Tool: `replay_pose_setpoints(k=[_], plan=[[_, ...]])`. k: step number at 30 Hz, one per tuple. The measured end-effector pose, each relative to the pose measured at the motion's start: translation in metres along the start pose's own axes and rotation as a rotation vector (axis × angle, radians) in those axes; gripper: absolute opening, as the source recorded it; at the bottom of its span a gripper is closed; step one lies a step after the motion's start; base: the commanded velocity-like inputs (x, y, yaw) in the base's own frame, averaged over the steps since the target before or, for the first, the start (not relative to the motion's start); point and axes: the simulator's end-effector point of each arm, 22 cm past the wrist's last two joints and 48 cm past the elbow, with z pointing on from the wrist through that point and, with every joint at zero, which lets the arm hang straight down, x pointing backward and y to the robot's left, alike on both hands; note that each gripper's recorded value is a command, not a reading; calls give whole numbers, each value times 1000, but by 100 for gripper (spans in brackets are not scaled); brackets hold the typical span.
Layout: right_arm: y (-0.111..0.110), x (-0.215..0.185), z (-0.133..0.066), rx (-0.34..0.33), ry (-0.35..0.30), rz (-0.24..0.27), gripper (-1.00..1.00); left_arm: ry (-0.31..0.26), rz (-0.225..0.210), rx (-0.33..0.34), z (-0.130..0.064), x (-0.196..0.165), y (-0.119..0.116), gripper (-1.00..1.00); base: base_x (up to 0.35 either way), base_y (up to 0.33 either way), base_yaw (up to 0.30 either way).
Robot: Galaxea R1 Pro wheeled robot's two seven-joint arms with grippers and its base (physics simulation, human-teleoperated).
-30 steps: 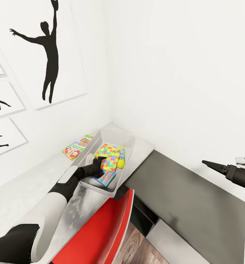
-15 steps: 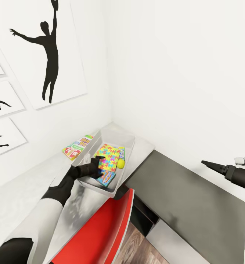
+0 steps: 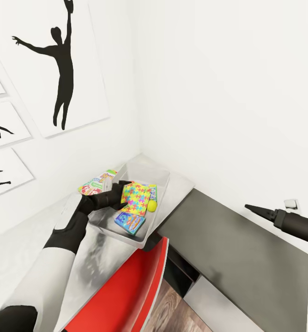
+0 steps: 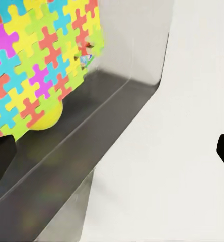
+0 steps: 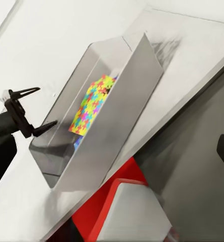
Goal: Put all the toys in the child's room - the three board games (two on the bed and one on the table), the two jigsaw puzzles on the table, and the tennis ball on the table - inside the toy box on the table in the child's room.
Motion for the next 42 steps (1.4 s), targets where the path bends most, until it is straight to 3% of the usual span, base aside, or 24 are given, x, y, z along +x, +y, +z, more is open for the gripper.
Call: replay_pose_setpoints(k=[2, 6, 7, 11, 15, 21, 42], plan=[[2, 2, 4, -4, 7, -2, 100, -5, 21, 14, -2, -1, -10, 100, 0, 0, 0], [15, -4, 27, -20, 18, -29, 100, -22, 114, 50, -8, 0, -47, 100, 0, 0, 0], [15, -4, 28, -19, 18, -30, 100, -22, 116, 50, -8, 0, -47, 100, 0, 0, 0], [31, -13, 59, -19, 24, -63, 100, -25, 217, 69, -9, 7, -80, 100, 0, 0, 0], [36, -18, 77, -3, 23, -74, 100, -33, 270, 80, -12, 7, -95, 100, 0, 0, 0], [29, -13, 88, 10, 22, -31, 100, -101, 253, 53, -22, -22, -75, 100, 0, 0, 0], [23, -11, 89, 28, 24, -20, 100, -103, 250, 45, -22, -24, -69, 100, 0, 0, 0]])
